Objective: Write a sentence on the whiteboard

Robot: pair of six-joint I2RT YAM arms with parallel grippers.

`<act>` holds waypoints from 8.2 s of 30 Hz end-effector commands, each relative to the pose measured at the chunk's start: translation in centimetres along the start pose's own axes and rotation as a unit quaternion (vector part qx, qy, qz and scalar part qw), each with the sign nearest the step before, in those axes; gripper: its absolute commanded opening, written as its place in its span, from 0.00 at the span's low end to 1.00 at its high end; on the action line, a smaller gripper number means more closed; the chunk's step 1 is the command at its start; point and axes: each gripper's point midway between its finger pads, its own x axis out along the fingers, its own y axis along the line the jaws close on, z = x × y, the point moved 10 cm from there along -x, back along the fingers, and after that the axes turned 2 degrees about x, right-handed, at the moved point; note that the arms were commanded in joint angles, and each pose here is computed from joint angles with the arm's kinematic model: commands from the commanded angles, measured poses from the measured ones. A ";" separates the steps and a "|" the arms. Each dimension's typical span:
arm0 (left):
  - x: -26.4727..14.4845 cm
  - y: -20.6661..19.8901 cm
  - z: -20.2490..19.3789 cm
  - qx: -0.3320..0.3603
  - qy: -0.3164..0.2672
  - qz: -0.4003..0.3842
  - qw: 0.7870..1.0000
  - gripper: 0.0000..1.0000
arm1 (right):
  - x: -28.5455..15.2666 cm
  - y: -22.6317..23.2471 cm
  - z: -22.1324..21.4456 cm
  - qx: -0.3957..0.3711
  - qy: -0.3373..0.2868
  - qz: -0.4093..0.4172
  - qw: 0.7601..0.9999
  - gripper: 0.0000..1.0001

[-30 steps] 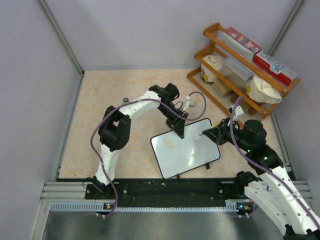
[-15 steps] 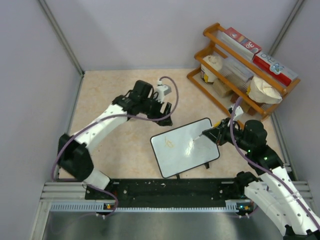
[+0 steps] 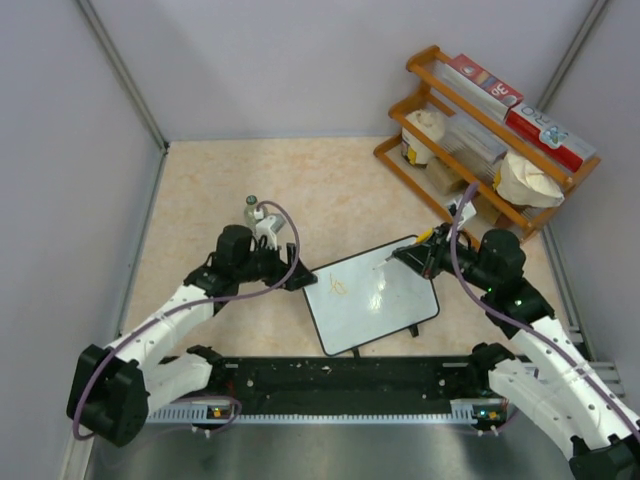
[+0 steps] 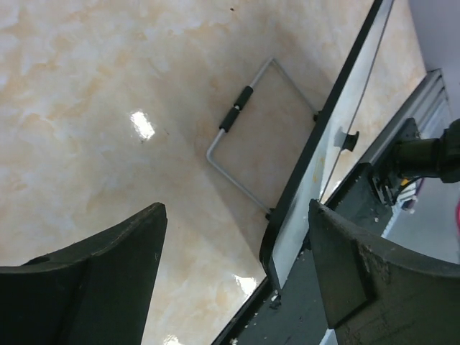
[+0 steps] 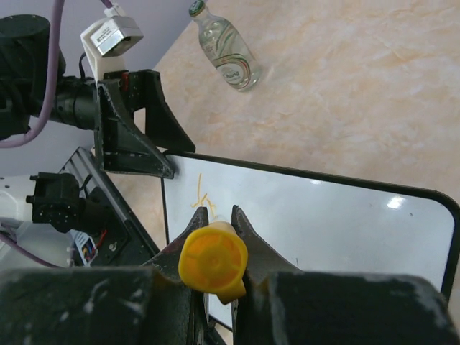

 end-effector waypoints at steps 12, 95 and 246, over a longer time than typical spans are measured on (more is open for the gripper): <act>1.3 -0.9 -1.3 0.007 -0.084 -0.146 0.986 0.51 | 2.3 1.1 0.4 -0.022 -0.030 0.043 0.998 0.00; 3.8 3.7 -2.4 0.030 -0.001 -0.117 0.993 0.00 | 4.3 1.3 -7.9 -0.087 -0.055 -0.063 0.993 0.00; 4.1 3.8 -2.4 0.029 0.004 -0.128 0.991 0.00 | 3.3 -0.9 -7.4 -0.053 -0.011 -0.120 0.991 0.00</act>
